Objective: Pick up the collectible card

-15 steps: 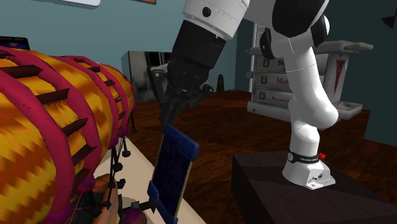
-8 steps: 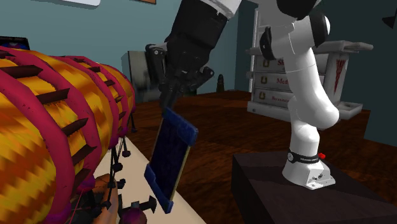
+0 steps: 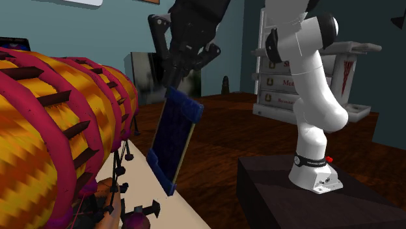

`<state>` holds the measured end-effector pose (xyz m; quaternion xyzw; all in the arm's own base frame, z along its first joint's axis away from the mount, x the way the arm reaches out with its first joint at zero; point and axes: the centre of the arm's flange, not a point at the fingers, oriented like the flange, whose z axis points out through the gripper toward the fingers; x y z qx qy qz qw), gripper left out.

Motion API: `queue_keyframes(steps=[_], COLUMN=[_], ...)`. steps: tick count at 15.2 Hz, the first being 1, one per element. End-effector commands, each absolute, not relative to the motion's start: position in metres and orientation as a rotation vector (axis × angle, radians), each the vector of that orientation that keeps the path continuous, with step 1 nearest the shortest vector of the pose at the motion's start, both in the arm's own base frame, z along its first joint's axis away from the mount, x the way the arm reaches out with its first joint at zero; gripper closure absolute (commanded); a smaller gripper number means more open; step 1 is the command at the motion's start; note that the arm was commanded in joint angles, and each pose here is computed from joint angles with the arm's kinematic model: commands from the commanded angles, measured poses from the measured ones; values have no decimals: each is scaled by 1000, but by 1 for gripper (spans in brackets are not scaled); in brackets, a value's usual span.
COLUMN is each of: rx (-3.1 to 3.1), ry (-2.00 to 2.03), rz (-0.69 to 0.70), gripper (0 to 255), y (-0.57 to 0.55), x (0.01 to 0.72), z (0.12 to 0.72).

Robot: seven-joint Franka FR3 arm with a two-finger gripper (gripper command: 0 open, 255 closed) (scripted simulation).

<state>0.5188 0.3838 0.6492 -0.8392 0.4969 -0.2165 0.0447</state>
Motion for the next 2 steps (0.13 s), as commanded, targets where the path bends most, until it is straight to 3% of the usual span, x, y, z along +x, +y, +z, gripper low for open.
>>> queue_keyframes(steps=[1,2], rx=[-2564,-2564], ry=[1519,1519], rz=[-661,-661], gripper=[255,255], y=[383,383], x=[521,521], z=[656,656])
